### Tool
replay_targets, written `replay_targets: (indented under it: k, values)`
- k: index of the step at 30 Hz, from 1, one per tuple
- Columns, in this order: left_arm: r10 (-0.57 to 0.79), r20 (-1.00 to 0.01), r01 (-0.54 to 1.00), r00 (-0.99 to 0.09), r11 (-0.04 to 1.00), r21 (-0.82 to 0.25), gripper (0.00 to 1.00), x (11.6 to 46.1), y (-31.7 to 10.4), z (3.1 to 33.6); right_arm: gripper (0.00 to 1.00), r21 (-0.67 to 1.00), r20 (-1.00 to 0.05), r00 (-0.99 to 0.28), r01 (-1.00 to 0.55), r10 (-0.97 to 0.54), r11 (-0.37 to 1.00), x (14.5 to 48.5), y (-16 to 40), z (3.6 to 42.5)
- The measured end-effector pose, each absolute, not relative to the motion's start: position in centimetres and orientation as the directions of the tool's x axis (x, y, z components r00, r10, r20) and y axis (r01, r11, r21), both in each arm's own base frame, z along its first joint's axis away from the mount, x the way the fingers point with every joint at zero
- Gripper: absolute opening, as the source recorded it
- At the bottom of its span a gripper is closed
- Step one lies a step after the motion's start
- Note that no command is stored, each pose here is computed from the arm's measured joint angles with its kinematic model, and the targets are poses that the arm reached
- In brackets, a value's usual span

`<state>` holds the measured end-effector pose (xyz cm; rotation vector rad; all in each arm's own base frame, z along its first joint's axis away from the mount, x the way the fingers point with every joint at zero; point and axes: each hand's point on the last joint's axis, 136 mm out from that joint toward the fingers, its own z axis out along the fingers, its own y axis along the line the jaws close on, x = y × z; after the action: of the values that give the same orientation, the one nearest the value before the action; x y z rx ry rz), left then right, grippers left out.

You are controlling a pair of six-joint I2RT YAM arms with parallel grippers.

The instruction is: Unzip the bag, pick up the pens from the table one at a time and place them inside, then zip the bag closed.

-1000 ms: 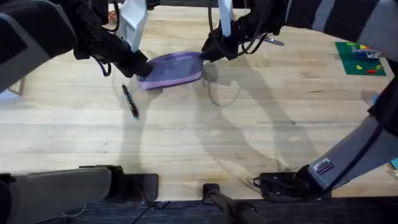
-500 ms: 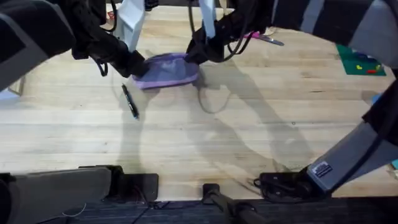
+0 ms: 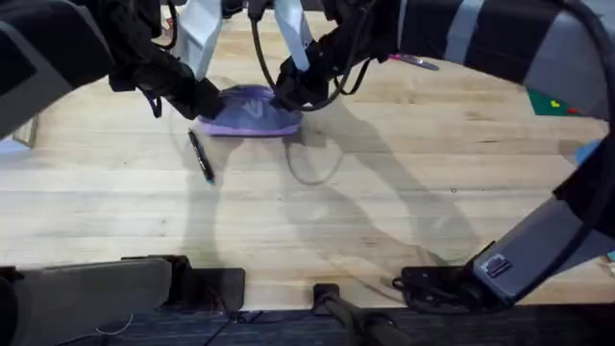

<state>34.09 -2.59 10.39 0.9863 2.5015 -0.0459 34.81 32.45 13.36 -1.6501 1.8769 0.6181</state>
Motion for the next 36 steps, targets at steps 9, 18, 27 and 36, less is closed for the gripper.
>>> replay_targets:
  k: [9, 18, 27, 36]
  values:
    - [0.638, -0.43, 0.661, -0.639, 0.741, 0.118, 0.041, 34.1, -2.9, 10.5, 0.032, -0.015, -0.636, -0.189, -0.966, -0.748, 0.257, 36.2, 31.6, 14.5]
    - [0.632, -0.462, 0.681, -0.622, 0.728, 0.08, 0.041, 34.0, -4.0, 10.7, 0.032, -0.153, -0.538, -0.183, -0.939, -0.823, 0.309, 37.0, 31.2, 14.8]
    - [0.632, -0.459, 0.681, -0.625, 0.728, 0.075, 0.041, 33.8, -4.0, 10.6, 0.031, -0.219, -0.52, -0.127, -0.936, -0.845, 0.276, 36.0, 33.3, 15.0]
    - [0.63, -0.454, 0.675, -0.63, 0.733, 0.08, 0.041, 33.8, -3.7, 10.6, 0.031, -0.261, -0.554, -0.074, -0.93, -0.829, 0.257, 35.9, 35.3, 15.8]
